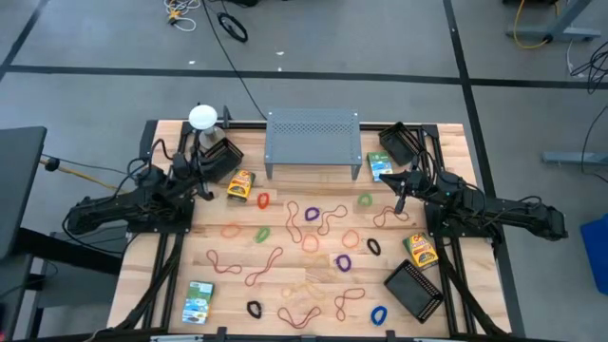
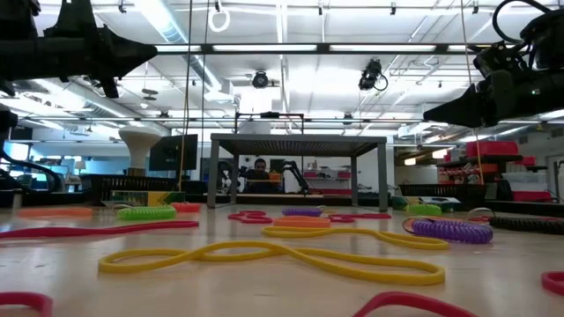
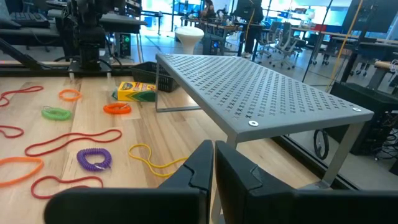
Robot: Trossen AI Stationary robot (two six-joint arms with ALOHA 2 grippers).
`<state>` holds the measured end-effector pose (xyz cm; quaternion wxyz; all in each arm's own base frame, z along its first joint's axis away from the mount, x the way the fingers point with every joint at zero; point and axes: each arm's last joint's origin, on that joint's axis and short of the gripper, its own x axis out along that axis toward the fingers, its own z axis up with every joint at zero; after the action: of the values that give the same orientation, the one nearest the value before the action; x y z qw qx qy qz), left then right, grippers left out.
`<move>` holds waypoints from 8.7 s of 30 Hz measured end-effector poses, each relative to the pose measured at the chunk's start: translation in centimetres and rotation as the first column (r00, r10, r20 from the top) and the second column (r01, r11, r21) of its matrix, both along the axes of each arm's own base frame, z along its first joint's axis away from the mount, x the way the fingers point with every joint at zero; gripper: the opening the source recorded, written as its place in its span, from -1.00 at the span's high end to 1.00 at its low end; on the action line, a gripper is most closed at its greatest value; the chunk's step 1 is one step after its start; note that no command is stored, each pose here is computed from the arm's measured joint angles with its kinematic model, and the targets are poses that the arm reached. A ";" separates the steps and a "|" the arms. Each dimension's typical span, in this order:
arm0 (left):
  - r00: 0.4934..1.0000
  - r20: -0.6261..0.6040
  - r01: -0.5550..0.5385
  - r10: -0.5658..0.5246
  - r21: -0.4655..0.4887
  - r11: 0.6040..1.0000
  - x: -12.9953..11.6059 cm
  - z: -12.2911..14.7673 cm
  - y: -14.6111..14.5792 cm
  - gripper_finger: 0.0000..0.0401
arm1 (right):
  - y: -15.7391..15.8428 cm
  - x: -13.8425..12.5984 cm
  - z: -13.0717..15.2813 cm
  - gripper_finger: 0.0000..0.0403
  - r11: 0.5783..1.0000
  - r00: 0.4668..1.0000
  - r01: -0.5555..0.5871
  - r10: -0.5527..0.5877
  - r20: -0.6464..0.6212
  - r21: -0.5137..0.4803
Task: Pick & Place Office Desk Supplies
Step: Put the black basket on the shelf
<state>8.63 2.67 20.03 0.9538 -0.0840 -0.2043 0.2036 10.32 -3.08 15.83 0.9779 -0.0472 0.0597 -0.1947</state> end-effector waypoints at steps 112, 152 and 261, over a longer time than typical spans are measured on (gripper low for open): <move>-0.091 -0.972 -0.368 -0.218 -0.170 0.914 7.4 2.1 8.2 0.93 | 0.0 0.0 0.0 0.86 1.000 1.000 0.000 0.000 0.000 0.000; -0.184 -0.982 0.161 0.031 0.001 0.987 25.7 13.5 18.5 0.93 | 0.0 0.0 0.0 0.86 1.000 1.000 0.000 0.000 0.000 0.000; 0.689 -0.682 0.351 -0.247 0.016 0.936 21.4 6.7 1.5 0.95 | 0.0 0.0 0.0 0.86 1.000 1.000 0.000 0.000 -0.002 0.001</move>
<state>29.98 4.17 26.71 0.9864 0.0322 0.1542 0.0460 10.32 -3.08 15.81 0.9779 -0.0471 0.0608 -0.1944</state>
